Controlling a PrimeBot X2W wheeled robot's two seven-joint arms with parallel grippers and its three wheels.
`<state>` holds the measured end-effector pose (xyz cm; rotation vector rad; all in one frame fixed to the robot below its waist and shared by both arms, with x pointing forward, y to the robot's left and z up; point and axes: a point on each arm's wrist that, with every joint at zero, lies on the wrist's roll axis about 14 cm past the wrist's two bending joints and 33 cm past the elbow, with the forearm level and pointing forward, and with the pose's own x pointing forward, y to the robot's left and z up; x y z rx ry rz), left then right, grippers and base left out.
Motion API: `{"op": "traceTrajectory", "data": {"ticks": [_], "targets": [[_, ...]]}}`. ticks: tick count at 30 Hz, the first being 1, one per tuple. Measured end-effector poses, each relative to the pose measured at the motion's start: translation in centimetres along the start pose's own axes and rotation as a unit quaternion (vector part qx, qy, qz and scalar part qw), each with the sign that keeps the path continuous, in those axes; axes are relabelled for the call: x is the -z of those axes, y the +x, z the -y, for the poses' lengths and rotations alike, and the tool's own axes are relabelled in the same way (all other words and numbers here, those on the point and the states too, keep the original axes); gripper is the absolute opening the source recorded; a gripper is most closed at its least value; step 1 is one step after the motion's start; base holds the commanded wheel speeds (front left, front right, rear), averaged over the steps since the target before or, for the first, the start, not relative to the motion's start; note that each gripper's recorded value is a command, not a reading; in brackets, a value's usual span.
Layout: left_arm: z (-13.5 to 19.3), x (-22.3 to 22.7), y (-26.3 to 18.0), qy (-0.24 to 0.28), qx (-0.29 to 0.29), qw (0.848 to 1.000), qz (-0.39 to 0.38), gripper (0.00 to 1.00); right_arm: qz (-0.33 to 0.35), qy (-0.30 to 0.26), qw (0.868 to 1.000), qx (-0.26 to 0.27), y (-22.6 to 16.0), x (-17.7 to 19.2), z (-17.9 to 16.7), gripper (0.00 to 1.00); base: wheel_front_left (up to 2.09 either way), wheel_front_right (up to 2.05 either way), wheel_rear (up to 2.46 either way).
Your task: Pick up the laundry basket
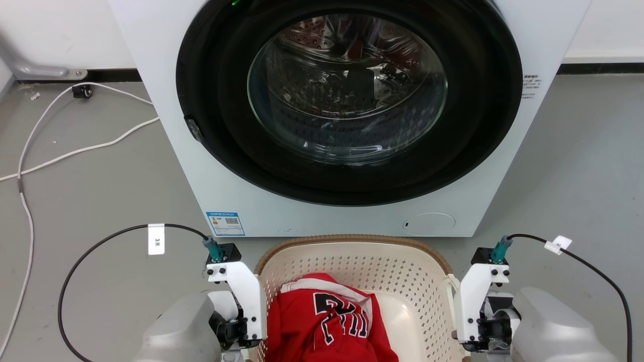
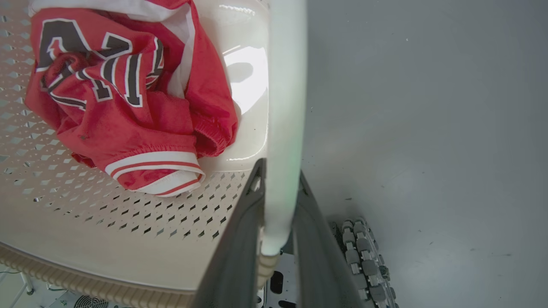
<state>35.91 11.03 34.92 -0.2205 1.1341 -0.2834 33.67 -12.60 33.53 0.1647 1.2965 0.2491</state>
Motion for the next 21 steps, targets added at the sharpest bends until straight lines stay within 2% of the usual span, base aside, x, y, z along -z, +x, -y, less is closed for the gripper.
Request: {"op": "traceTrajectory", "data": {"ticks": [21], "targets": [[0.04,0.11,0.04,0.004,0.000,1.000,0.000,0.00,-0.001,0.004,1.000,-0.001,-0.01,0.12,0.00,0.00,0.00,0.00,0.00]]}}
